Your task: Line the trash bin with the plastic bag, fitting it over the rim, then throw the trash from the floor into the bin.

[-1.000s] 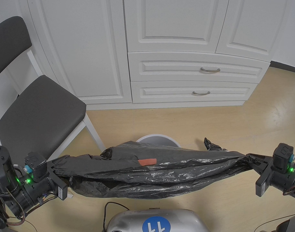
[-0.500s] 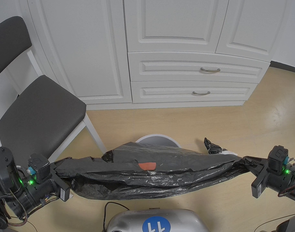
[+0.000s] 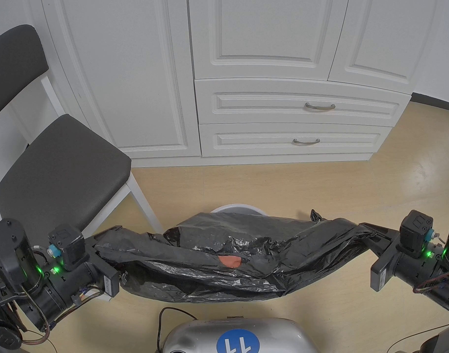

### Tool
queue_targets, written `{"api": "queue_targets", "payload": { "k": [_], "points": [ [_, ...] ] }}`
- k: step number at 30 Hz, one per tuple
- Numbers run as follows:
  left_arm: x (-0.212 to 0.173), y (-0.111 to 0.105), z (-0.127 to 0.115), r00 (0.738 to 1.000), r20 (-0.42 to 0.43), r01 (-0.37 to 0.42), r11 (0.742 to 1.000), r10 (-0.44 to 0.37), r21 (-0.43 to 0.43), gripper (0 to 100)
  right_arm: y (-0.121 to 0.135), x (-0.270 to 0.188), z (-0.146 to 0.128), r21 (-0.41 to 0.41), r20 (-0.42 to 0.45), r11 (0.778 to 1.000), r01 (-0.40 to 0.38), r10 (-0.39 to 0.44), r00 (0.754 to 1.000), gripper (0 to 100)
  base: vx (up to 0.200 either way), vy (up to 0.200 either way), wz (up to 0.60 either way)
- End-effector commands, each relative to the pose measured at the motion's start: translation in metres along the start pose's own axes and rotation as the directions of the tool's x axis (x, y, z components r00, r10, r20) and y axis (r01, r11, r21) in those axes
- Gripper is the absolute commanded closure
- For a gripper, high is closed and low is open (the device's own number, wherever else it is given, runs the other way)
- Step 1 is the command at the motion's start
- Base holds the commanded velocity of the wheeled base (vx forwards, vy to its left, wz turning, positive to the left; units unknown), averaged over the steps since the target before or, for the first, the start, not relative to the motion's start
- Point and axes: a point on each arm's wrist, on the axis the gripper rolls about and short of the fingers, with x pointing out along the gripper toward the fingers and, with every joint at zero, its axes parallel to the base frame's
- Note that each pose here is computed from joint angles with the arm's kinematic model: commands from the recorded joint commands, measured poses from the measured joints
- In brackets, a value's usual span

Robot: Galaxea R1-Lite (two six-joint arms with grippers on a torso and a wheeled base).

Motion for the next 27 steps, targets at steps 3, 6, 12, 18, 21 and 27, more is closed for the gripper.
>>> {"api": "queue_targets", "payload": {
  "k": [3, 6, 12, 18, 21, 27],
  "points": [
    [0.029, -0.032, 0.0, 0.991, 0.091, 0.102, 0.99, -0.093, -0.096, 100, 0.018, 0.017, -0.004, 0.019, 0.059, 0.999, -0.026, 0.025, 0.998, 100, 0.0, 0.0, 0.0],
    [0.038, -0.042, 0.001, 0.984, 0.147, 0.121, 0.985, -0.102, -0.126, 100, 0.022, 0.02, -0.001, 0.041, 0.103, 0.999, -0.029, 0.024, 0.994, 100, 0.0, 0.0, 0.0],
    [0.051, -0.054, -0.003, 0.978, 0.191, 0.116, 0.981, -0.085, -0.153, 100, 0.031, 0.022, 0.002, 0.065, 0.171, 0.997, -0.051, 0.039, 0.984, 100, 0.0, 0.0, 0.0],
    [0.05, -0.064, -0.002, 0.98, 0.184, 0.11, 0.982, -0.081, -0.152, 100, 0.057, 0.032, 0.007, 0.135, 0.244, 0.981, -0.141, 0.105, 0.964, 100, 0.0, 0.0, 0.0],
    [0.051, -0.064, -0.002, 0.979, 0.186, 0.11, 0.982, -0.081, -0.152, 100, 0.069, 0.043, 0.006, 0.168, 0.278, 0.974, -0.153, 0.102, 0.955, 100, 0.0, 0.0, 0.0],
    [0.05, -0.065, -0.006, 0.982, 0.166, 0.11, 0.983, -0.086, -0.145, 100, 0.081, 0.059, 0.0, 0.195, 0.343, 0.969, -0.151, 0.077, 0.936, 100, 0.0, 0.0, 0.0]
  ]
}}
